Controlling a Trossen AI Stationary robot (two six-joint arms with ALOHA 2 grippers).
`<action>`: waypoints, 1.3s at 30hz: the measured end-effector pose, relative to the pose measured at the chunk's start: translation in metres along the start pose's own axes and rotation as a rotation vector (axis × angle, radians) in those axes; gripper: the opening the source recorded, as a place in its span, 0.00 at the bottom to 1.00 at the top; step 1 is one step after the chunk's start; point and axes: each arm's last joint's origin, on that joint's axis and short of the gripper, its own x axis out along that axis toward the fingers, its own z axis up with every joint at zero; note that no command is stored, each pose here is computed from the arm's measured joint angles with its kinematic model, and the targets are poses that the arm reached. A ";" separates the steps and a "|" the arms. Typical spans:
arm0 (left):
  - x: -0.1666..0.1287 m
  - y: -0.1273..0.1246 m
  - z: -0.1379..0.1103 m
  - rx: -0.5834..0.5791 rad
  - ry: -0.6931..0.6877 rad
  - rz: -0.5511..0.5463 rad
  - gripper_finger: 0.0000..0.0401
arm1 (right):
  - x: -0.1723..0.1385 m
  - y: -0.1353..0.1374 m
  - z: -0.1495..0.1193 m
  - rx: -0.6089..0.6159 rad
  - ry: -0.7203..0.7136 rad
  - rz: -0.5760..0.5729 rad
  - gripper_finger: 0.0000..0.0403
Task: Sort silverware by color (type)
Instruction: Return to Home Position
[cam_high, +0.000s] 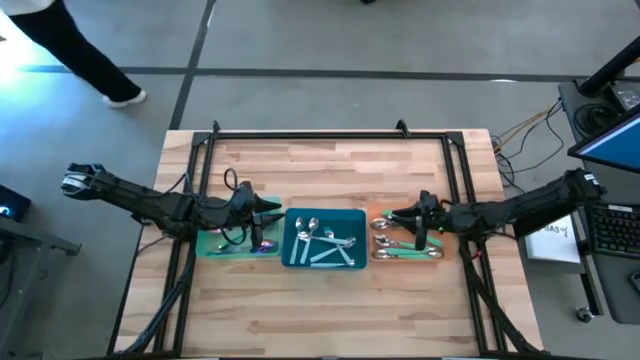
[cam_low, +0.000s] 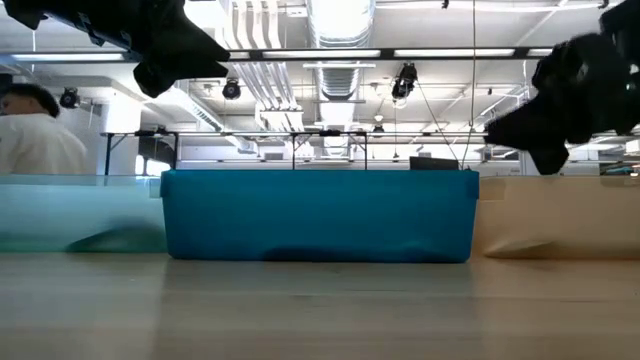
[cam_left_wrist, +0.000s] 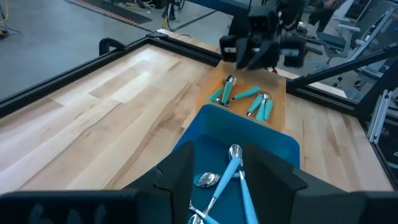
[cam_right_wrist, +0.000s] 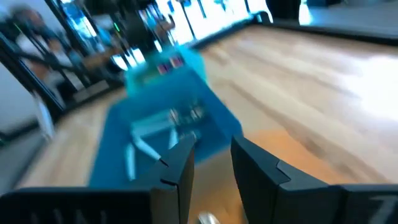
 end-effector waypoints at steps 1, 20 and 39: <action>0.000 0.000 0.000 0.000 0.000 0.000 0.30 | -0.002 0.001 0.004 0.013 -0.029 0.013 0.24; 0.000 0.000 0.000 0.013 0.002 0.001 0.30 | -0.044 0.002 0.047 0.209 -0.458 0.217 0.23; 0.000 0.000 0.000 0.046 0.003 0.002 0.30 | -0.051 -0.033 0.065 0.200 -0.711 -0.125 0.23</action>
